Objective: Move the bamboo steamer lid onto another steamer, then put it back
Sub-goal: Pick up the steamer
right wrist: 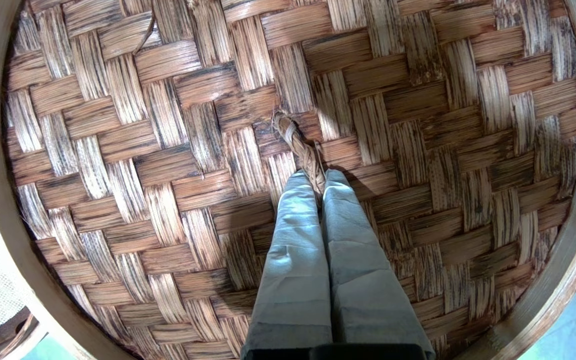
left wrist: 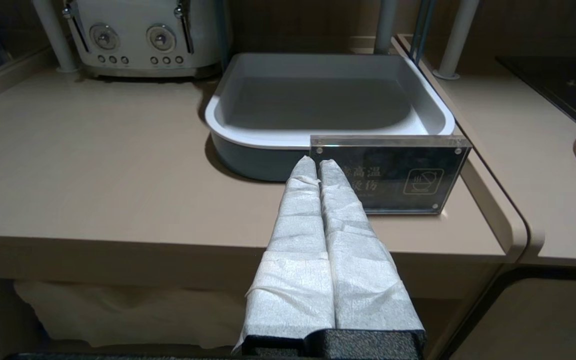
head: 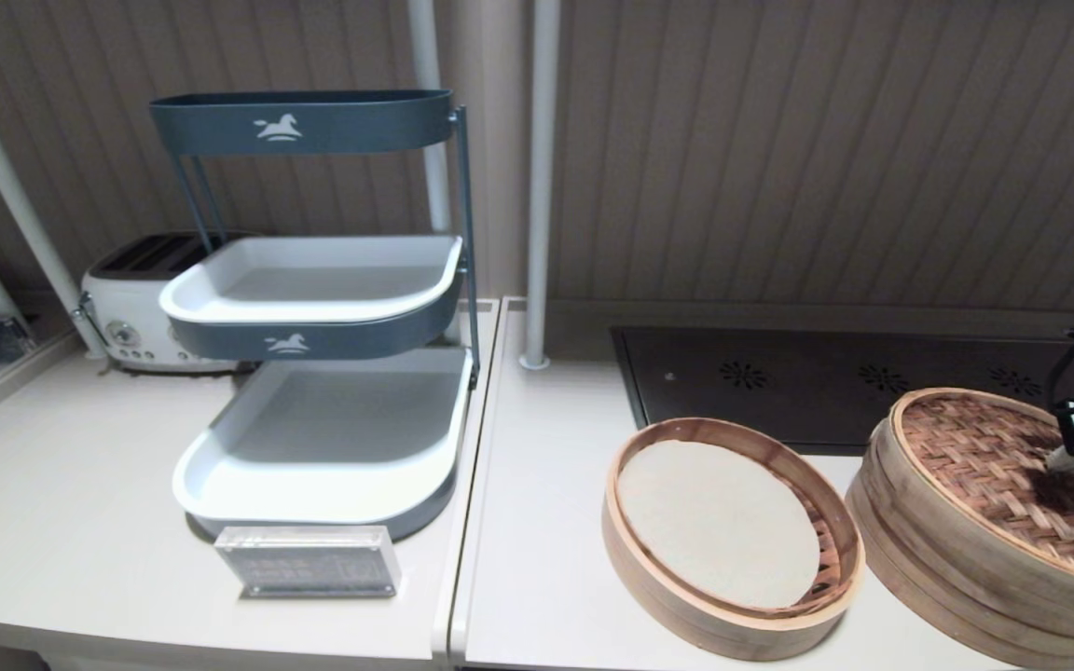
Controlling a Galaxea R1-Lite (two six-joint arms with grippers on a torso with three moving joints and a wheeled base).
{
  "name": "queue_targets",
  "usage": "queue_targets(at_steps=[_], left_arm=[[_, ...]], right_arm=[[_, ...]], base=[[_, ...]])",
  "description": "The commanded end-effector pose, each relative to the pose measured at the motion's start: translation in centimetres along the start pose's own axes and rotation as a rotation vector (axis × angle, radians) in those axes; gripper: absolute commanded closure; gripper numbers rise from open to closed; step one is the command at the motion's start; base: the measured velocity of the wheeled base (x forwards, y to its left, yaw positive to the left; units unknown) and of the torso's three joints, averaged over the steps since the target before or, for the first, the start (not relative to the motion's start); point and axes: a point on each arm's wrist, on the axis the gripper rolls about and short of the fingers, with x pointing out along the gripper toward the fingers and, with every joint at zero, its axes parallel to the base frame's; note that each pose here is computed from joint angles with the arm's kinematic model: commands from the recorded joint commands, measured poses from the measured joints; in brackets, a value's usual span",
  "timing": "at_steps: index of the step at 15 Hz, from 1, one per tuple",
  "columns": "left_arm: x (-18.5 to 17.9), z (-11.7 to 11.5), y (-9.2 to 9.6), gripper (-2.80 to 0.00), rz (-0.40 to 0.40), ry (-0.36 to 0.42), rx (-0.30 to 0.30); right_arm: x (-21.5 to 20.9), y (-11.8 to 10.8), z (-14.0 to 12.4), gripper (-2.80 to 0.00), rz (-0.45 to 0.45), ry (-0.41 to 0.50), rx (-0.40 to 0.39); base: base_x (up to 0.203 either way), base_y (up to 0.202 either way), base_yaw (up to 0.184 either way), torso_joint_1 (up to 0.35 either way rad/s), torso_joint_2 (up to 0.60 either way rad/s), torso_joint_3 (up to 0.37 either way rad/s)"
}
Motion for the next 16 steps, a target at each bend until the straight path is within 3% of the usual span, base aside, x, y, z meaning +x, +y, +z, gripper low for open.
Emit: queue_targets(at_steps=[1, 16], left_arm=[[0.2, -0.8, 0.0, 0.00, 0.000, 0.025, 0.000], [0.2, -0.8, 0.0, 0.00, 0.000, 0.025, 0.000]], right_arm=[[0.0, 0.0, -0.1, 0.00, 0.007, 0.005, 0.001], [-3.1, 0.2, 1.1, 0.00, 0.010, -0.112, -0.007]], base=[[0.000, 0.000, 0.000, 0.000, 0.00, 0.000], [0.000, 0.000, 0.000, 0.000, 0.00, 0.000]])
